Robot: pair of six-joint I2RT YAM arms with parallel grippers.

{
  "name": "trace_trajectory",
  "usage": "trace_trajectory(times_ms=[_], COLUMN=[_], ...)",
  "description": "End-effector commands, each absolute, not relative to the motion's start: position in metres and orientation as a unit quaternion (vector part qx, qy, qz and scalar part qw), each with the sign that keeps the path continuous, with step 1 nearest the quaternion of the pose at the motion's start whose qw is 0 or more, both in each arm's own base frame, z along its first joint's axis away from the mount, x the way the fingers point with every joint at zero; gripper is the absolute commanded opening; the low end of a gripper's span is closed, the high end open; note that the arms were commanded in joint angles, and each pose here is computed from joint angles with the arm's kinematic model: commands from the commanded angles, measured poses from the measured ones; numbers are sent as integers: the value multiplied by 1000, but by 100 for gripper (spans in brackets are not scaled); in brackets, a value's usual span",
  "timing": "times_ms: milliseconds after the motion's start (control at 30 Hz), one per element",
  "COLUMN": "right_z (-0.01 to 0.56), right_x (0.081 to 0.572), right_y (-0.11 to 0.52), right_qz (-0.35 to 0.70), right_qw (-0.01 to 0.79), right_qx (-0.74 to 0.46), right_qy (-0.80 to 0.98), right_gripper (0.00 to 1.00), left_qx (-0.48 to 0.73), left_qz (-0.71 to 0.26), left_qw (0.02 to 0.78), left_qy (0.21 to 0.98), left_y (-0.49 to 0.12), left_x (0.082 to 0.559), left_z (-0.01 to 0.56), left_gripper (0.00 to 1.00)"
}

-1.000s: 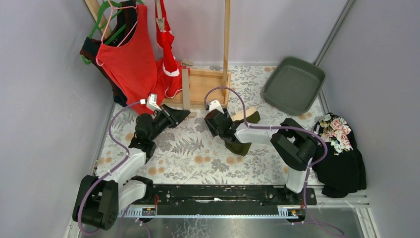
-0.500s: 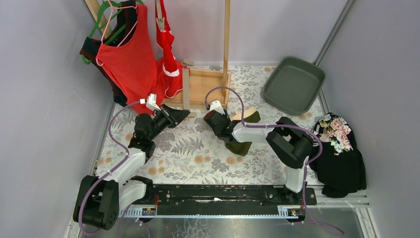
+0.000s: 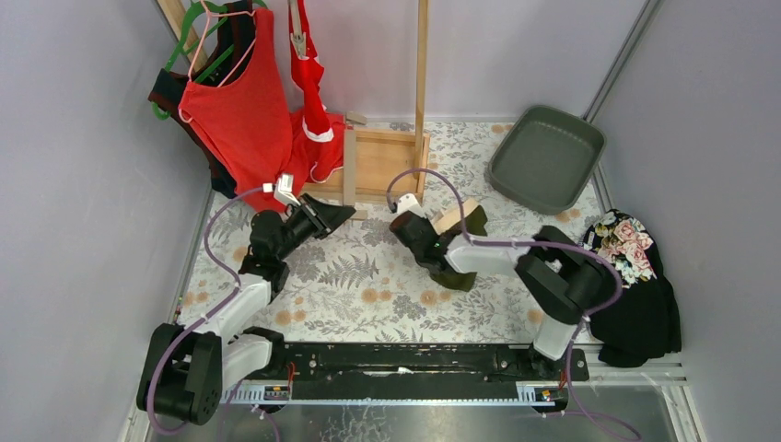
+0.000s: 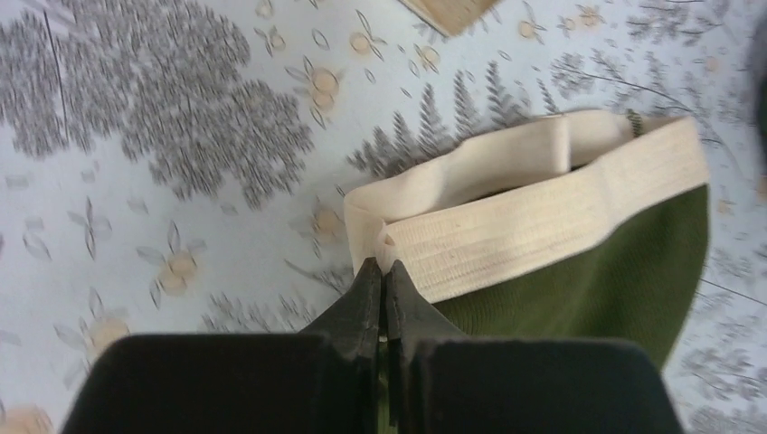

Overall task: Clip the underwear to the hanger
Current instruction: Clamp the underwear onto the hanger.

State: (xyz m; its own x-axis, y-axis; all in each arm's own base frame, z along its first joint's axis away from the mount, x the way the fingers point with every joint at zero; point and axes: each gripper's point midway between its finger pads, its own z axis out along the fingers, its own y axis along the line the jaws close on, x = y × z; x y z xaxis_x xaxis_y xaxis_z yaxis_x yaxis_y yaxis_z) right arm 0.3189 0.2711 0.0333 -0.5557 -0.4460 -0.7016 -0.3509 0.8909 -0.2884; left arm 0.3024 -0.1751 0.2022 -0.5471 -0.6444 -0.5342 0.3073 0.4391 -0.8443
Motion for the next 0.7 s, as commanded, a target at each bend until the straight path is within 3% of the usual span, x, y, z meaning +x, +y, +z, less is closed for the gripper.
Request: trace_trajectory(times_ms=[0, 167, 433, 667], right_z=[83, 108, 146, 141], right_x=[311, 297, 259, 258], right_y=[263, 245, 252, 261], right_qz=[-42, -31, 69, 57], right_qw=[466, 492, 611, 581], right_qx=[-283, -324, -429, -491], right_qy=[837, 808, 662, 647], right_gripper=[0, 0, 0, 0], left_qx=[-78, -67, -71, -81], left_qz=[-549, -587, -619, -618], left_qw=[452, 402, 374, 338], left_qy=[699, 699, 687, 705], left_y=[-185, -197, -211, -240], left_x=[295, 282, 272, 275], left_z=[216, 212, 222, 219], left_gripper=[0, 0, 0, 0])
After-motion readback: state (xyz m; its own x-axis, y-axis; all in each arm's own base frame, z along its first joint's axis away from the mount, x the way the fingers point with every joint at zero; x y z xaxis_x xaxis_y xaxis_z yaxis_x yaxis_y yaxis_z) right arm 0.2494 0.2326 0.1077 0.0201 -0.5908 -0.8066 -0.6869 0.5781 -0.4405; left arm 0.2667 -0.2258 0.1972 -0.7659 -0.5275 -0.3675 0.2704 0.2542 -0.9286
